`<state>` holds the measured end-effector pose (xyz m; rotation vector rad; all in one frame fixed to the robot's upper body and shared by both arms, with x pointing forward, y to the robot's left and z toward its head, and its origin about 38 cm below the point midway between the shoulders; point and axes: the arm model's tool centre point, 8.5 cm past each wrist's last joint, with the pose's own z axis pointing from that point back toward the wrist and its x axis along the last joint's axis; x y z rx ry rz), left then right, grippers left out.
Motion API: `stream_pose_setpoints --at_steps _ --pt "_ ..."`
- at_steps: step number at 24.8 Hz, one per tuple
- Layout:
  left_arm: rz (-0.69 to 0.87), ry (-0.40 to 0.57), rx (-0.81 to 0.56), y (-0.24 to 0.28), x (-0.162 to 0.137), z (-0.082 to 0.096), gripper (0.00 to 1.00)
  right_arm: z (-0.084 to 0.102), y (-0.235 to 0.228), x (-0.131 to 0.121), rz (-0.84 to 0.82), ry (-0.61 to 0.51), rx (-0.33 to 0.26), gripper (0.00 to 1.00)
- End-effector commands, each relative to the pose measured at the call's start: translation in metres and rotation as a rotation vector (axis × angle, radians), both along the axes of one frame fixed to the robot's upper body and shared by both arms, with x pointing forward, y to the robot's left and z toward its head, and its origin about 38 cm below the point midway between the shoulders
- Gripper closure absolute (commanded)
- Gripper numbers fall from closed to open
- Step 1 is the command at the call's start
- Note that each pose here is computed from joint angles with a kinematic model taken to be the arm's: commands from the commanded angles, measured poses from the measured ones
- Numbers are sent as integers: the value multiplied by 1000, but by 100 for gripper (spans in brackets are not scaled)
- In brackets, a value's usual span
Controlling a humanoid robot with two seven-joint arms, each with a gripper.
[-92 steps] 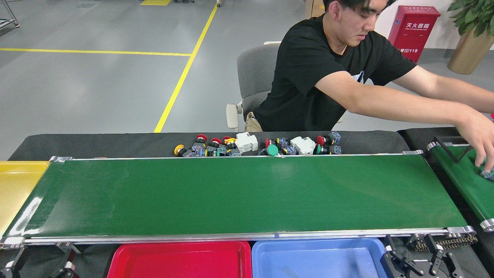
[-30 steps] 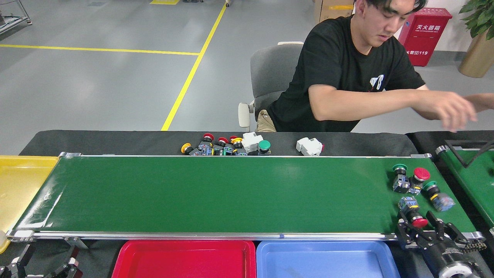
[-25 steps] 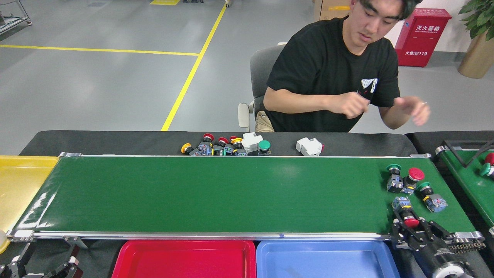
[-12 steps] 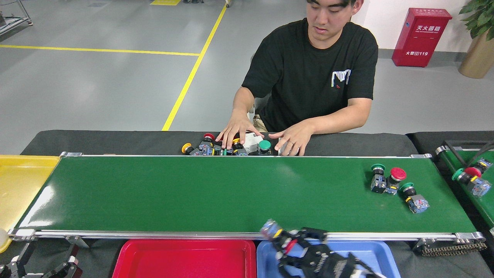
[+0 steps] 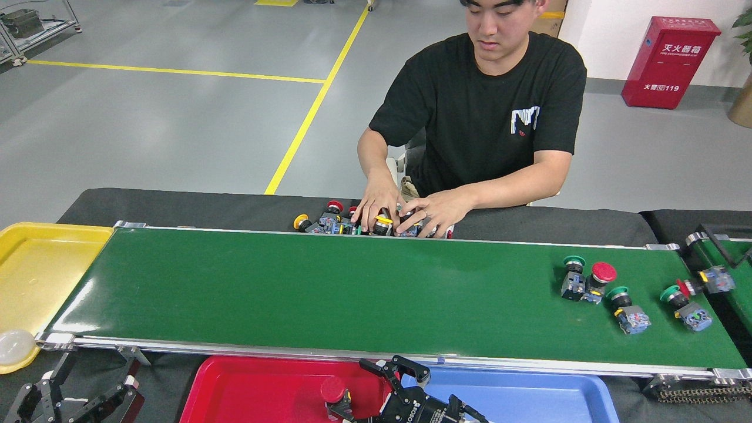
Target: Pick switch part from conveyor to tray
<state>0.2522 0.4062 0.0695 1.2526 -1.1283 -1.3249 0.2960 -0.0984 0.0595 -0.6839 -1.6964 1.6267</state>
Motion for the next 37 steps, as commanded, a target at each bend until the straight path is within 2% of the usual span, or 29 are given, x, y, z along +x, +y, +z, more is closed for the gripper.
stream_pose_setpoints --at_steps 1,2,4,6,8,11,14,16,25,33,37 --pt "7 -9 18 6 -3 6 0 0 -38 -6 -299 14 13 3" --pt "14 -4 20 8 -6 4 0 -7 -49 -13 -389 25 14 3" --pt "28 3 26 14 -13 4 0 -17 -82 -28 -620 -25 0 3" --pt "31 4 27 15 -14 4 0 -21 -97 -35 -734 -32 -12 2" --pt "31 4 27 15 -14 4 0 -23 -102 -32 -782 12 21 2" --pt "27 4 29 14 -13 5 0 -10 -103 -7 -777 -1 39 2" --pt "21 3 27 12 -12 4 0 0 -101 36 -762 2 15 2" --pt "17 2 26 11 -10 5 0 1 -99 59 -754 23 -7 2" --pt "-11 -2 39 9 -3 8 0 -16 -84 99 -767 75 -41 3" --pt "-13 3 47 11 -4 8 0 -11 -97 134 -799 85 -59 3" --pt "-14 -3 50 12 -1 10 0 -13 -98 141 -796 97 -62 3"
